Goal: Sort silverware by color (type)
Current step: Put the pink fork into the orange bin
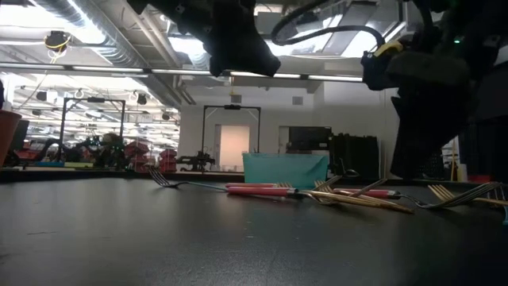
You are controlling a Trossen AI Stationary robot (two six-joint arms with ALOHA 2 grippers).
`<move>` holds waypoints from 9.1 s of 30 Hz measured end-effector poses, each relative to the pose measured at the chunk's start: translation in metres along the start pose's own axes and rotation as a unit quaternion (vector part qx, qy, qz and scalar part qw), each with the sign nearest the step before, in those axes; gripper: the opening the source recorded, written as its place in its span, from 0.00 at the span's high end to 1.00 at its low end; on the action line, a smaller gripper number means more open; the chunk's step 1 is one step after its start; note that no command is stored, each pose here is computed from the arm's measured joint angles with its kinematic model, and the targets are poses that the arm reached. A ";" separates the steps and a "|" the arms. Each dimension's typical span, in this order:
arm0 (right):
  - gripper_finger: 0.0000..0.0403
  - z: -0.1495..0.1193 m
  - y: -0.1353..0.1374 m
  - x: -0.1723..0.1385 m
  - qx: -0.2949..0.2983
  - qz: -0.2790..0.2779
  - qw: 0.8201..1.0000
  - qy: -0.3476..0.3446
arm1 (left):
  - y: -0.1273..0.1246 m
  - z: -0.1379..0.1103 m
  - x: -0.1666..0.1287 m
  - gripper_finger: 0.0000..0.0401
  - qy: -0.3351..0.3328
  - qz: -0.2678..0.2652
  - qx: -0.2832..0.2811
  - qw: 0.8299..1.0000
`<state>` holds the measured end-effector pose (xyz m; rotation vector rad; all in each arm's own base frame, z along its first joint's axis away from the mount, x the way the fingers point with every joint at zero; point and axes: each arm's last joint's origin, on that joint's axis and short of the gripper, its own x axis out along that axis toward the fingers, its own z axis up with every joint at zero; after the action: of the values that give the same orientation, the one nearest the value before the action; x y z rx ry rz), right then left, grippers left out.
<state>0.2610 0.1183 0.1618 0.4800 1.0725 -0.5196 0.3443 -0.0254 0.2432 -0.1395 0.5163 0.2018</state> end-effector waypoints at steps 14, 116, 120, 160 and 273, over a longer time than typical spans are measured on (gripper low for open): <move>0.75 -0.004 0.003 0.012 -0.005 -0.008 1.000 0.012 | 0.001 -0.010 -0.001 0.77 0.049 0.009 0.012 0.999; 0.98 0.135 0.046 0.000 -0.772 0.053 0.608 -0.178 | -0.020 -0.018 -0.071 0.77 0.149 0.022 -0.322 0.935; 0.98 0.136 0.047 -0.001 -0.765 0.054 0.614 -0.187 | -0.022 -0.017 -0.064 0.77 0.138 0.013 -0.335 0.932; 0.98 0.154 0.057 -0.011 -0.709 -0.018 0.643 -0.290 | -0.024 -0.020 -0.060 0.77 0.162 0.001 -0.360 0.919; 0.70 0.149 0.020 -0.080 -0.680 -0.078 0.687 -0.245 | -0.101 -0.121 -0.215 0.91 0.484 0.253 -0.493 0.678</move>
<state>0.3461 0.0574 0.2961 -1.0476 0.7055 0.1200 0.1269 -0.1793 0.2549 -1.2340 1.4845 0.9864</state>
